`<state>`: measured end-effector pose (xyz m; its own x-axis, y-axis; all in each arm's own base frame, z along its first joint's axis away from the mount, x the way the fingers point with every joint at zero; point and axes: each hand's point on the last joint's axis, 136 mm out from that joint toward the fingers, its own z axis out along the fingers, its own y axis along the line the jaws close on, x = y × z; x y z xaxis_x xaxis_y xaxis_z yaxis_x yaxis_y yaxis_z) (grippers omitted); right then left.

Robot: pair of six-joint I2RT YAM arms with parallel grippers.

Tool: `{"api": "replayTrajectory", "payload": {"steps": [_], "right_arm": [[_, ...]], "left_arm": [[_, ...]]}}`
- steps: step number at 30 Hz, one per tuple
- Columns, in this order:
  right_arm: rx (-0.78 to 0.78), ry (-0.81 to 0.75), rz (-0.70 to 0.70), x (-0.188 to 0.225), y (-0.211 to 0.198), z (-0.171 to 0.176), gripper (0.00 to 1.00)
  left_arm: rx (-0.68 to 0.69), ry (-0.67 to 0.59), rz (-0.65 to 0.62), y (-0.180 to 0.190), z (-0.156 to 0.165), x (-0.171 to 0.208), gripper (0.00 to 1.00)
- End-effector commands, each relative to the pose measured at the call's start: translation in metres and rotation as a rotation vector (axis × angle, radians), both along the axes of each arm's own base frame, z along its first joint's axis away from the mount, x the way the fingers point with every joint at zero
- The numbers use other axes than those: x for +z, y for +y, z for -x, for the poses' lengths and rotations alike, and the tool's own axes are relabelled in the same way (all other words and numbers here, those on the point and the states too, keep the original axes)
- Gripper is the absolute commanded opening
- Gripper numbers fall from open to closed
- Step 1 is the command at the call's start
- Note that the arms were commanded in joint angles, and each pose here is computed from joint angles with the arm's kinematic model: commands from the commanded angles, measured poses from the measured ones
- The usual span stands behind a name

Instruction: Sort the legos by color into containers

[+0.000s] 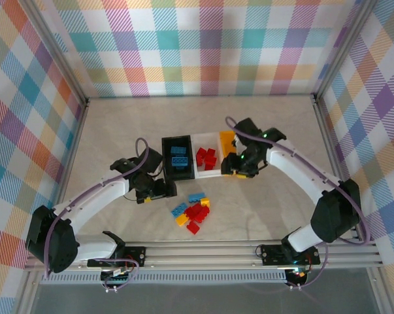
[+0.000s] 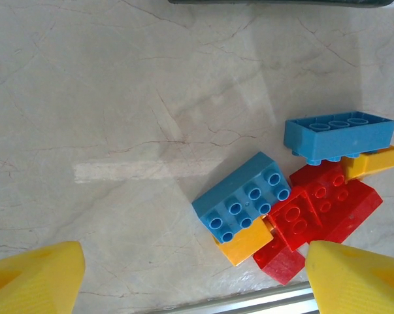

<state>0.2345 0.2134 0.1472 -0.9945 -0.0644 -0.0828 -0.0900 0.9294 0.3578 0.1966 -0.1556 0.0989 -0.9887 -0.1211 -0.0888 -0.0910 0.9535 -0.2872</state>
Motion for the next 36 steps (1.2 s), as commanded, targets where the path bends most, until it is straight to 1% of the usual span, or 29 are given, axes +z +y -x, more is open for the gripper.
{"api": "replayTrajectory", "payload": {"steps": [1, 5, 8, 13, 20, 25, 30, 33, 36], "right_arm": [[0.049, 0.035, 0.058, -0.024, 0.013, 0.03, 0.6], [0.158, 0.06, 0.14, -0.052, 0.034, 0.059, 0.62], [0.233, 0.049, 0.16, -0.062, 0.053, 0.067, 0.67], [0.318, 0.063, 0.214, -0.083, 0.077, 0.069, 0.68], [0.336, 0.058, 0.252, -0.102, 0.096, 0.049, 0.67], [0.299, 0.074, 0.284, -0.114, 0.091, 0.034, 0.65], [0.26, 0.081, 0.278, -0.117, 0.085, 0.021, 0.59], [0.241, 0.088, 0.28, -0.12, 0.079, 0.018, 0.54], [0.234, 0.1, 0.281, -0.125, 0.075, 0.019, 0.53]], "left_arm": [[0.017, 0.0, 0.014, 0.002, 0.002, -0.001, 0.88], [0.053, 0.029, 0.015, 0.007, 0.007, -0.011, 0.89], [0.074, 0.048, 0.013, 0.011, 0.012, -0.017, 0.89], [0.1, 0.078, 0.01, 0.02, 0.019, -0.024, 0.89], [0.111, 0.07, 0.029, 0.027, 0.026, -0.019, 0.89], [0.117, 0.073, 0.035, 0.027, 0.027, -0.016, 0.89], [0.117, 0.081, 0.037, 0.027, 0.026, -0.017, 0.89], [0.116, 0.082, 0.038, 0.027, 0.025, -0.018, 0.89], [0.117, 0.087, 0.037, 0.027, 0.024, -0.019, 0.89]]}}
